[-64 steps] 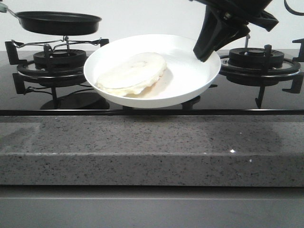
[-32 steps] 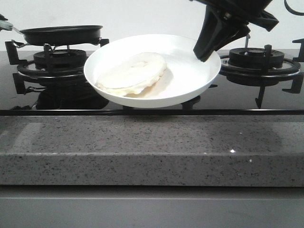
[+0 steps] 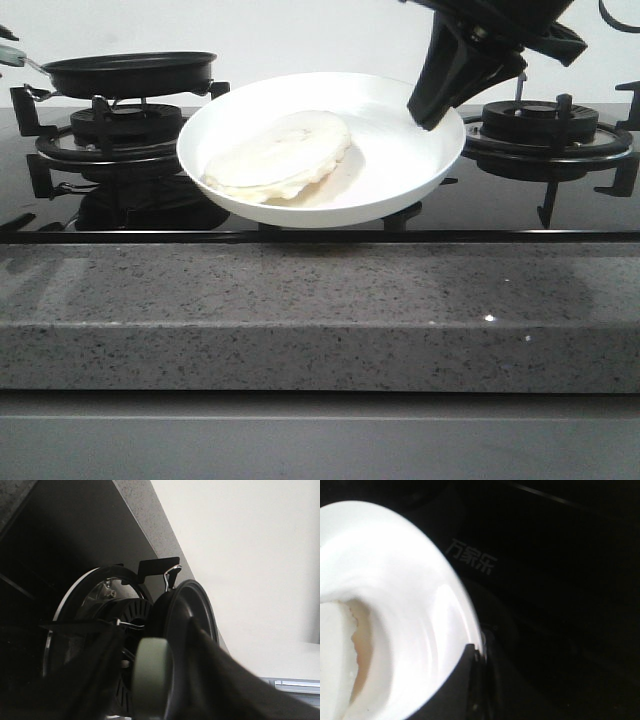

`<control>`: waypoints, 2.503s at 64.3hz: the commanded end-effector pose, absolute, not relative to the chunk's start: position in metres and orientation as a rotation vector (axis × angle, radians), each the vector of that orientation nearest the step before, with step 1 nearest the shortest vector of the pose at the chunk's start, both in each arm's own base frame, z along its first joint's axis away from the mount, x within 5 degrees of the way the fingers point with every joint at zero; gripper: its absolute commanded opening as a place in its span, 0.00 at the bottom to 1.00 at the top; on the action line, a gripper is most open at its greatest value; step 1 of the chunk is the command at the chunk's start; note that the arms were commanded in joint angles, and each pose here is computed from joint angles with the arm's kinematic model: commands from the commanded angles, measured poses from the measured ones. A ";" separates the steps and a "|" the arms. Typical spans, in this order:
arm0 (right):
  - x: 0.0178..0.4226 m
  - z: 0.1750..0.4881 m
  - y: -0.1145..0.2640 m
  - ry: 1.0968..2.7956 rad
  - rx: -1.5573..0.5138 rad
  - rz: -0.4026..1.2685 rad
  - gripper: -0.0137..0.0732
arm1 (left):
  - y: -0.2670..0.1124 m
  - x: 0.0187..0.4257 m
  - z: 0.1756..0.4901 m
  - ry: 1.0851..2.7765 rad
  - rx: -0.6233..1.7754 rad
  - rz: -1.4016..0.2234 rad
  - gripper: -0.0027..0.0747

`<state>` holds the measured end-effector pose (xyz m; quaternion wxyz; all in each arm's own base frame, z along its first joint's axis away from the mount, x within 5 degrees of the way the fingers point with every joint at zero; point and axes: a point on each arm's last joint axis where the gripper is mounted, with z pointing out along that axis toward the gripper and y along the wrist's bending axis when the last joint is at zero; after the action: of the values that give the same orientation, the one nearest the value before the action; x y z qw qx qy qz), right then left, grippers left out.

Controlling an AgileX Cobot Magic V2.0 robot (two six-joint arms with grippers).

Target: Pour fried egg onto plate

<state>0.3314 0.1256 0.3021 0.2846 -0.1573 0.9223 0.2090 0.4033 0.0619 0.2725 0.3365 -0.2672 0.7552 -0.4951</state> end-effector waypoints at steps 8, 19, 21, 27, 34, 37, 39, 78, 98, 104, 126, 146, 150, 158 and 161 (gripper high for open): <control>0.328 0.330 0.125 2.356 -0.384 0.590 0.08 | 0.055 0.397 0.304 1.917 -0.585 -1.346 0.72; 0.328 0.330 0.125 2.356 -0.384 0.590 0.08 | 0.052 0.395 0.305 1.927 -0.554 -1.383 0.72; 0.328 0.330 0.125 2.356 -0.384 0.590 0.08 | 0.051 0.394 0.305 1.929 -0.547 -1.392 0.72; 0.328 0.330 0.125 2.356 -0.384 0.590 0.08 | 0.052 0.392 0.306 1.932 -0.530 -1.415 0.72; 0.328 0.330 0.125 2.356 -0.384 0.590 0.08 | 0.049 0.389 0.307 1.943 -0.486 -1.468 0.72; 0.328 0.330 0.125 2.356 -0.384 0.590 0.08 | 0.048 0.387 0.308 1.948 -0.467 -1.489 0.72; 0.328 0.330 0.125 2.356 -0.384 0.590 0.08 | 0.047 0.386 0.308 1.953 -0.455 -1.500 0.72; 0.328 0.330 0.125 2.356 -0.384 0.590 0.08 | 0.040 0.374 0.300 2.122 -0.298 -1.508 0.49; 0.328 0.330 0.125 2.356 -0.384 0.590 0.08 | 0.039 0.371 0.306 2.115 -0.283 -1.497 0.03; 0.328 0.330 0.125 2.356 -0.384 0.590 0.08 | 0.039 0.370 0.309 2.111 -0.280 -1.482 0.01; 0.328 0.330 0.125 2.356 -0.384 0.590 0.08 | 0.035 0.355 0.332 2.137 -0.192 -1.324 0.01; 0.328 0.330 0.125 2.356 -0.384 0.590 0.08 | 0.016 0.312 0.387 2.160 -0.001 -0.665 0.01; 0.328 0.330 0.125 2.356 -0.384 0.590 0.08 | 0.009 0.301 0.399 2.153 0.035 -0.534 0.01; 0.328 0.330 0.125 2.356 -0.384 0.590 0.08 | -0.009 0.280 0.417 2.131 0.106 -0.326 0.01; 0.328 0.330 0.125 2.356 -0.384 0.590 0.08 | -0.015 0.270 0.422 2.104 0.131 -0.269 0.01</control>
<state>0.3314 0.1256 0.3021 0.2846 -0.1573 0.9223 0.2090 0.2880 -0.0076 0.3921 0.4197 0.0550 0.8944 -0.1443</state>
